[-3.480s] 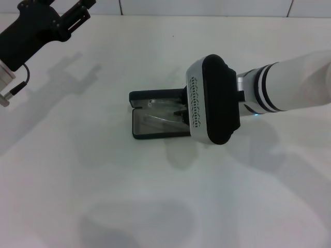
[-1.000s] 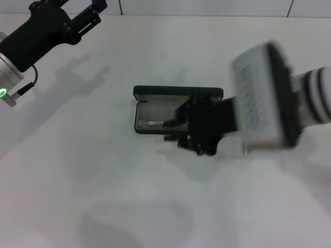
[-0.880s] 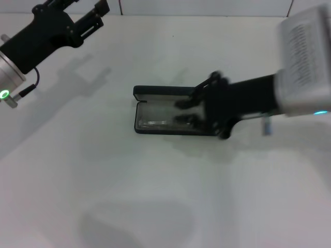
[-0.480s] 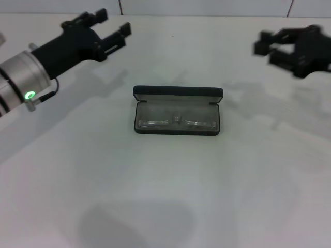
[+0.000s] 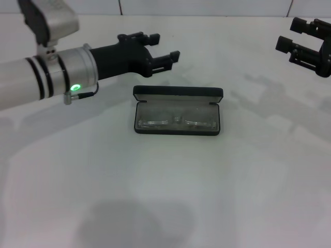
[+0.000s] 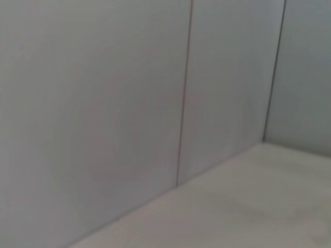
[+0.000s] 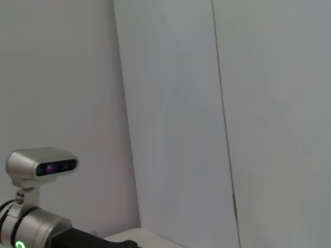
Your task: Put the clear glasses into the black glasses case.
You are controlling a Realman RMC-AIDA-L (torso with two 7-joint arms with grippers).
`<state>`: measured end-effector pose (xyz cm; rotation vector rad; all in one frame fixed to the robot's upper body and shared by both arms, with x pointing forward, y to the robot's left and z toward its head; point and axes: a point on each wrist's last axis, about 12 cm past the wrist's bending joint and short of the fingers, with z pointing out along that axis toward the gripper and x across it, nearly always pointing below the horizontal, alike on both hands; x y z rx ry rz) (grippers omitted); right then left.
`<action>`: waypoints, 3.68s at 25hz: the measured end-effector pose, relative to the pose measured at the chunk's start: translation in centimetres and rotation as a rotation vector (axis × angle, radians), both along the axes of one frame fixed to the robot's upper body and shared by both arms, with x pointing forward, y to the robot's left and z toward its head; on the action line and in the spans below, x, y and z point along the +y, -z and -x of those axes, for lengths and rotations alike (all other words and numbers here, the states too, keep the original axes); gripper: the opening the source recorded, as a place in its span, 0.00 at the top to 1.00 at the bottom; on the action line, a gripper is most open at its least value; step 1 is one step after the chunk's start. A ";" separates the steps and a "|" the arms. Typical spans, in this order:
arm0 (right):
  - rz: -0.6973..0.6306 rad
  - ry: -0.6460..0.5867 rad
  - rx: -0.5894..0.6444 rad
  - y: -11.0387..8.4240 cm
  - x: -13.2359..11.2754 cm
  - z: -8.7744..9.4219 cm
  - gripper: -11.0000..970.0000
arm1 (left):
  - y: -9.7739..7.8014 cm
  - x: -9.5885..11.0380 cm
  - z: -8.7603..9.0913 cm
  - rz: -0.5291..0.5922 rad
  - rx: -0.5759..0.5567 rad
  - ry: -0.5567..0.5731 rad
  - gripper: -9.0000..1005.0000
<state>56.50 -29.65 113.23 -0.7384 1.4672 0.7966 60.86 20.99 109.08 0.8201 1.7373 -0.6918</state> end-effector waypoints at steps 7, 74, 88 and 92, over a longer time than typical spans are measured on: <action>0.008 -0.006 -0.007 0.5 0.2 0.2 0.35 | 0.3 -2.1 -1.0 -0.111 0.045 0.010 0.30; 0.030 -0.029 -0.041 1.2 0.9 0.3 0.35 | 4.1 -0.9 3.3 -0.207 -0.007 0.104 0.30; 0.058 -0.417 -0.060 -0.3 3.3 2.2 0.28 | -2.3 2.8 8.2 0.272 -0.137 0.455 0.29; 0.062 -0.471 -0.082 -0.2 3.5 2.9 0.23 | -1.4 4.7 10.3 0.276 -0.216 0.431 0.29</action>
